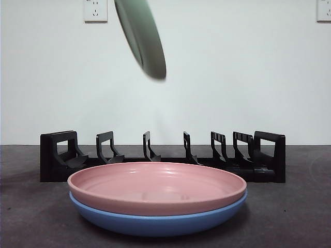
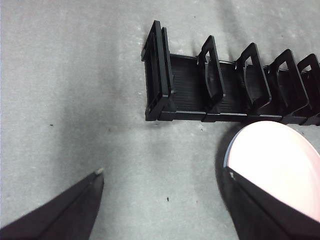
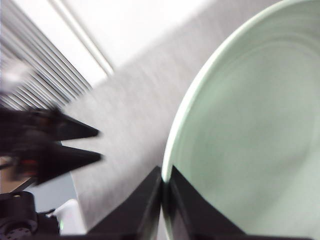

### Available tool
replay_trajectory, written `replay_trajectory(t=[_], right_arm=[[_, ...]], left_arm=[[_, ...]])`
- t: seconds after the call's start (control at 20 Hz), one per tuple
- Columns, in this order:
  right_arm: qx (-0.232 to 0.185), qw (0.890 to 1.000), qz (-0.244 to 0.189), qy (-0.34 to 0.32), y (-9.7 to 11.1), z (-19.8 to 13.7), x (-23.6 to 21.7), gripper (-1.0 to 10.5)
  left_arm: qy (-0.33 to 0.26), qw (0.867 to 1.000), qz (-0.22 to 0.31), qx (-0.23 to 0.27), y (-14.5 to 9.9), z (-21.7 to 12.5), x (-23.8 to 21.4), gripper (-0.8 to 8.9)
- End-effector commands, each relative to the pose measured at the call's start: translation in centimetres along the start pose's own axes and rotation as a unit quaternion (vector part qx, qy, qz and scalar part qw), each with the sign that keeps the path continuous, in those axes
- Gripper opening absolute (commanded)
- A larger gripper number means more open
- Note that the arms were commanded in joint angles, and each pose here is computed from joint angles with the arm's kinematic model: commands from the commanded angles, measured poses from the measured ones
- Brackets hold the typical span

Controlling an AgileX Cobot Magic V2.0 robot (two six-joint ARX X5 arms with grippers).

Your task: Place the plate

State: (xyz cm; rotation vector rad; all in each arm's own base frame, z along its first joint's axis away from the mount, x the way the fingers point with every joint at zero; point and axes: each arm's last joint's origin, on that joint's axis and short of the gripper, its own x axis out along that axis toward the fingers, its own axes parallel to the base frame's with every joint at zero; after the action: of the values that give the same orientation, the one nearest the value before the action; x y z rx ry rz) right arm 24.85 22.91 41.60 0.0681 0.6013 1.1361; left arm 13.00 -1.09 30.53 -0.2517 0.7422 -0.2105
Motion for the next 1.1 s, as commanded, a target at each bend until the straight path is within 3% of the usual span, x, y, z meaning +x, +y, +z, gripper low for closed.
replay_trajectory(t=[0.05,0.2,0.35,0.5,0.6,0.75,0.9,1.1], right_arm=[[-0.083,0.995,0.022,-0.054,2.6,0.1,-1.7,0.1],[-0.135,0.980,0.023,-0.143,5.0,-2.3,-3.7,0.1],[-0.157,0.969,0.016,-0.193,6.3,-6.1,-5.0,0.1],[-0.156,0.966,-0.002,-0.205,7.0,-10.0,-5.4,0.1],[-0.149,0.968,-0.039,-0.199,7.5,-12.5,-5.4,0.1],[-0.172,0.973,-0.062,-0.142,8.5,-15.3,-4.8,0.1],[-0.215,0.975,-0.048,-0.037,9.3,-17.6,-3.9,0.1],[-0.233,0.967,-0.041,0.097,9.6,-20.4,-2.8,0.1]], left_arm=[[-0.006,1.000,0.000,0.004,-0.1,0.3,-0.1,3.76],[-0.006,1.000,0.000,0.003,-0.1,0.3,-0.1,3.76],[-0.006,1.000,0.000,0.003,-0.1,0.3,-0.1,3.76],[-0.006,1.000,0.000,0.003,-0.1,0.3,-0.1,3.76],[-0.005,1.000,0.000,0.002,-0.1,0.3,-0.1,3.76],[-0.004,1.000,0.001,0.001,-0.1,0.3,-0.1,3.76],[-0.004,1.000,0.001,0.001,-0.1,0.3,-0.1,3.76],[-0.004,1.000,0.001,0.001,-0.1,0.3,-0.1,3.76]])
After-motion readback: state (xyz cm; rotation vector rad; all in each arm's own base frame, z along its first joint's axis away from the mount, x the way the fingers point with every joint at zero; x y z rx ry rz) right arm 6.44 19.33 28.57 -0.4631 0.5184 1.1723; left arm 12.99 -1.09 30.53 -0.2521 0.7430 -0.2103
